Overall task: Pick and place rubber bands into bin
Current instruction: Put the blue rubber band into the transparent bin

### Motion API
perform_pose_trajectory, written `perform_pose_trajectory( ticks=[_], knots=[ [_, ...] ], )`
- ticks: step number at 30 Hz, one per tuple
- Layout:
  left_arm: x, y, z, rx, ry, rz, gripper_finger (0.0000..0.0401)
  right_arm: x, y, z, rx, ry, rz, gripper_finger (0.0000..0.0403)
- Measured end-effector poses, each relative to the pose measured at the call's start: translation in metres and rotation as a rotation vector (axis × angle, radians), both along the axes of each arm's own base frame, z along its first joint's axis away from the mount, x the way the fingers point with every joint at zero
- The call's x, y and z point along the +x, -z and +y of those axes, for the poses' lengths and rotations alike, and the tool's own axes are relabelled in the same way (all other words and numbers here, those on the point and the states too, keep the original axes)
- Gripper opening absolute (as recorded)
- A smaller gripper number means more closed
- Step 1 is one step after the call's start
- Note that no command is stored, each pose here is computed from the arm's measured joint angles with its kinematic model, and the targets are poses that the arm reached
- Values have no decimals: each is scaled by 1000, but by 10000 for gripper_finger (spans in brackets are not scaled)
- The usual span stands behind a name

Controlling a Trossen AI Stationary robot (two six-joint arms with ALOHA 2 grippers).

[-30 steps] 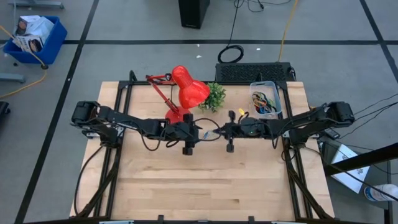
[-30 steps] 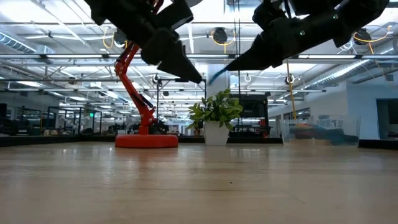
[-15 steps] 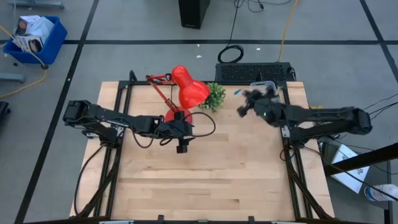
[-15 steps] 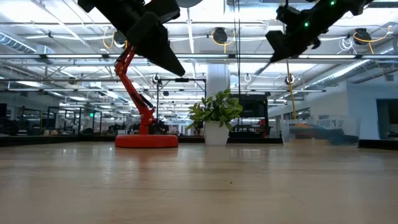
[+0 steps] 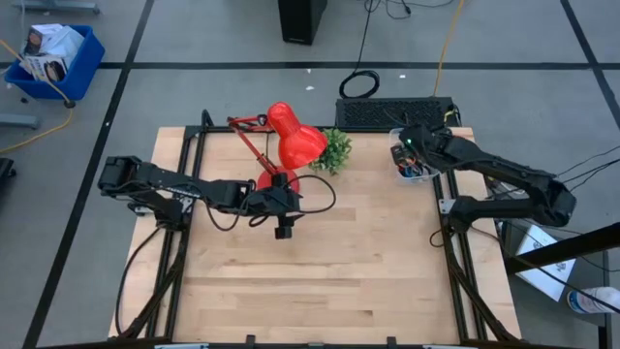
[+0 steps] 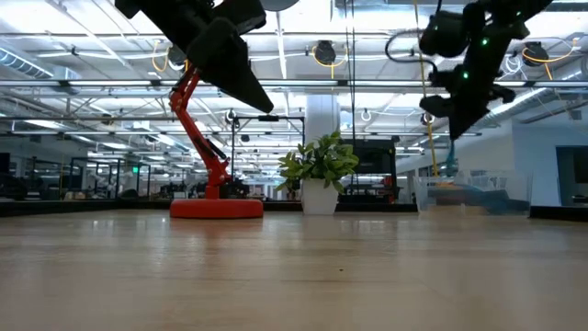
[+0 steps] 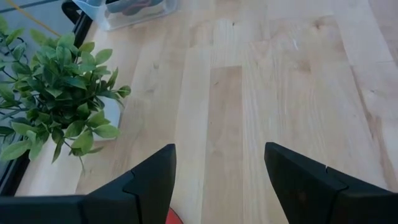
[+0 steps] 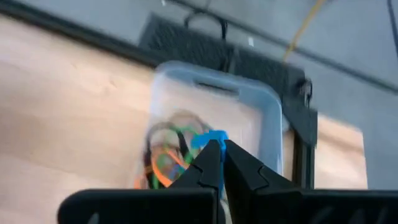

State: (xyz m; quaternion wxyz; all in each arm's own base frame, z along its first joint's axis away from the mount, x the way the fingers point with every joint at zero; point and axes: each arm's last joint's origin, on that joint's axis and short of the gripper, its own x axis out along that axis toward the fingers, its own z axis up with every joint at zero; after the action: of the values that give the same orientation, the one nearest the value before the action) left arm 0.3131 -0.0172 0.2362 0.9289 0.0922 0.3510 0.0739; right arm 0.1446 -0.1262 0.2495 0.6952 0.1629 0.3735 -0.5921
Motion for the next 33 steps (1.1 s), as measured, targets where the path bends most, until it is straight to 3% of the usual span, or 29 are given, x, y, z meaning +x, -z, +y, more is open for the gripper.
perform_pose_trajectory(
  ticks=[15,33],
  knots=[
    [0,0,0,-4,-1,0,253,-3,36,-20,334,74,43,1],
    [0,0,0,-7,-2,0,253,-2,38,-22,342,46,73,82]
  ],
)
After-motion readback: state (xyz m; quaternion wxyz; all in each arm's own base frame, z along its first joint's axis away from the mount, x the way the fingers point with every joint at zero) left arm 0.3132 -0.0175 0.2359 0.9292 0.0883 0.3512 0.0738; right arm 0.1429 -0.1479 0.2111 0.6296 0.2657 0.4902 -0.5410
